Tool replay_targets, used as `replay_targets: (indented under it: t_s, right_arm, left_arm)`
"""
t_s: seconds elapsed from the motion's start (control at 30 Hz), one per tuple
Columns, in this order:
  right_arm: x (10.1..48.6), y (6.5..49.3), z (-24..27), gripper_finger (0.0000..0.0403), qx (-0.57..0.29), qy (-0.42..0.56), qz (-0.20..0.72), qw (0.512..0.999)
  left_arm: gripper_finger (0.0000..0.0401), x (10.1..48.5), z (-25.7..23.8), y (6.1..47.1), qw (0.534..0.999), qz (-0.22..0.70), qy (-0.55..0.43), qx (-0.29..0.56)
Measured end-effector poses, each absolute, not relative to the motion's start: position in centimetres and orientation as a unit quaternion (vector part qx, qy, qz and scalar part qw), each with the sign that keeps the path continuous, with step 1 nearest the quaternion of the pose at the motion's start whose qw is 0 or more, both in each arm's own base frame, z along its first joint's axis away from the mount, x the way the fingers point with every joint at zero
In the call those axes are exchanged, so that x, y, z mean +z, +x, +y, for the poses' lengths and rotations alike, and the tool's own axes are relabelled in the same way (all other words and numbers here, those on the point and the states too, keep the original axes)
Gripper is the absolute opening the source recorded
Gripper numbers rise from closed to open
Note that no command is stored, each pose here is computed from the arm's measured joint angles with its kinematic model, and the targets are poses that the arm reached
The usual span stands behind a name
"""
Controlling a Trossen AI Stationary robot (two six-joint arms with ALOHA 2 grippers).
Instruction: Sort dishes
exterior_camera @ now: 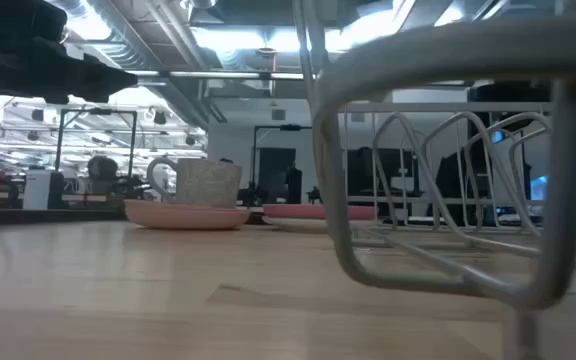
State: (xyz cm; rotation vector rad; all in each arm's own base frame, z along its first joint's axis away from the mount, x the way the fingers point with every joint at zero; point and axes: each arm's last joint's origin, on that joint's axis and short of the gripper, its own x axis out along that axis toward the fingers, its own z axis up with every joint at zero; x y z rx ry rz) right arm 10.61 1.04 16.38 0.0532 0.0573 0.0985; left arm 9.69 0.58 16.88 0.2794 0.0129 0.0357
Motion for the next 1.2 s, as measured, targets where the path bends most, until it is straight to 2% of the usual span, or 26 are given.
replay_targets:
  t_s: [1.2]
  right_arm:
    - [16.34,10.60,1.05,0.0136,0.049,0.049,0.032,0.997]
  left_arm:
    - [0.0169,16.89,0.58,9.69,0.990,0.006,0.139,0.018]
